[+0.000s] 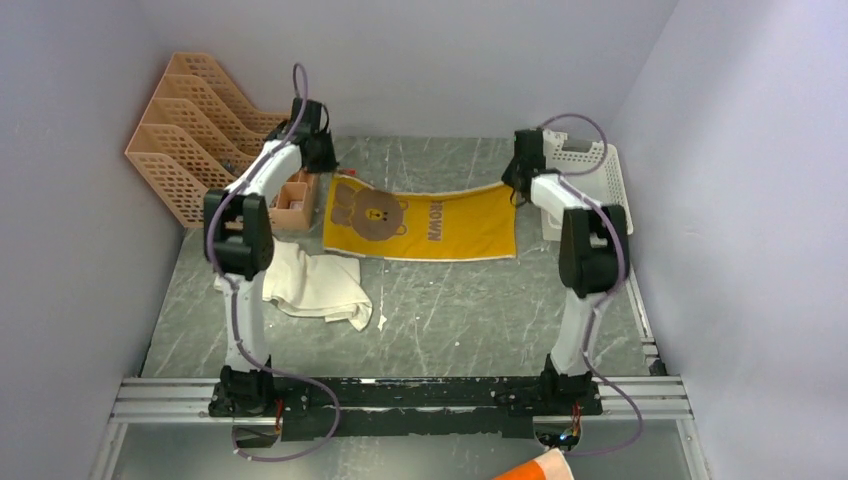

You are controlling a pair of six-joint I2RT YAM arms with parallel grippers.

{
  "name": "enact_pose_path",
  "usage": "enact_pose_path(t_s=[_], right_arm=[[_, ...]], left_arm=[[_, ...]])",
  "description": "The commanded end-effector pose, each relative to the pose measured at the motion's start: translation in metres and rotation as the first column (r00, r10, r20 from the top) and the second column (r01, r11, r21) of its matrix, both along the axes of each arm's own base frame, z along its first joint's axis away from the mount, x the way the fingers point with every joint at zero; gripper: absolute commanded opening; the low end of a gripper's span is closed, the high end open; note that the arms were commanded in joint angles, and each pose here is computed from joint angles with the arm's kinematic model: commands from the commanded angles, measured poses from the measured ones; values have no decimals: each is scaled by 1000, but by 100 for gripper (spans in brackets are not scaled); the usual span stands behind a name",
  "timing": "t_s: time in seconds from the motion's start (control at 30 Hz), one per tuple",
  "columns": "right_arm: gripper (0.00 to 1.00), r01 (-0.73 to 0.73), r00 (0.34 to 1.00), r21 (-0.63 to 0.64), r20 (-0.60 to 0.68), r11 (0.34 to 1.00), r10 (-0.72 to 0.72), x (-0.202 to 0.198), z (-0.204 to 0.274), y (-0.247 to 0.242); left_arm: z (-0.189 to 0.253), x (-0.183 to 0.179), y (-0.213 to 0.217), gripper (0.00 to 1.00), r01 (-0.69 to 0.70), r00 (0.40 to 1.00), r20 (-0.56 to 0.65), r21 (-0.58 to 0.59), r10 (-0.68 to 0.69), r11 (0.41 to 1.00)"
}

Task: Roll the towels
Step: Flatten out the towel at the center of the board.

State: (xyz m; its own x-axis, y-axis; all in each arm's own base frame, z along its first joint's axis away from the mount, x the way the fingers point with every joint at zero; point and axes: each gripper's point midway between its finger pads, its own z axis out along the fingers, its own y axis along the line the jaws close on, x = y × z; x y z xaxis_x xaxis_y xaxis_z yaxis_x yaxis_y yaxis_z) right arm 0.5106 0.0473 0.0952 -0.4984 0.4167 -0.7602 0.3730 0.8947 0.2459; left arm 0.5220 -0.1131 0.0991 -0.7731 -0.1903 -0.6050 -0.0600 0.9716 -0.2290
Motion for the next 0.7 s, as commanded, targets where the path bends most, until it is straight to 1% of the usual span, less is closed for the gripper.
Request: enact_pose_path(t_s=[0.0,0.07,0.1,0.13,0.17,0.2,0.23,0.27,0.33,0.37,0.5,0.53,0.67], right_arm=[[13,-80,997,127,26,989,77,88,-2,4],[23,-136,991,166,23,977,134,118,-4,4],[30,-170,985,180,39,969,166,128,-1,6],[39,-219,975,197,67,956,210,135,3,12],[55,-254,966,189,98,948,239,139,10,15],[76,-283,956,175,132,943,263,142,19,17],[95,-312,944,156,160,937,288,141,27,19],[99,-339,932,133,186,931,312,140,34,21],[100,-351,923,89,198,932,328,137,42,18],[100,-353,923,61,187,934,337,136,42,14],[100,-394,908,-32,142,919,394,136,37,8],[98,-407,904,-53,121,912,411,136,34,7],[95,-411,907,-134,36,902,419,142,18,-8]], left_arm=[[15,84,-9,32,49,992,113,-9,-48,999],[33,113,-9,54,56,981,189,-15,-52,998],[46,122,-8,71,56,970,236,-20,-50,998],[52,127,-6,96,67,961,270,-28,-57,997],[57,129,-4,100,81,949,307,-35,-67,996],[64,130,-2,99,95,936,342,-33,-79,995],[68,130,0,99,104,924,371,-24,-88,994],[72,129,3,99,113,915,391,-6,-102,994],[67,125,5,99,142,916,375,35,-145,989],[62,122,4,97,164,920,353,42,-168,986],[42,109,-8,71,234,930,290,1,-224,972],[38,104,-10,66,240,932,284,-13,-227,971],[21,89,-12,59,239,943,250,-47,-220,970]])
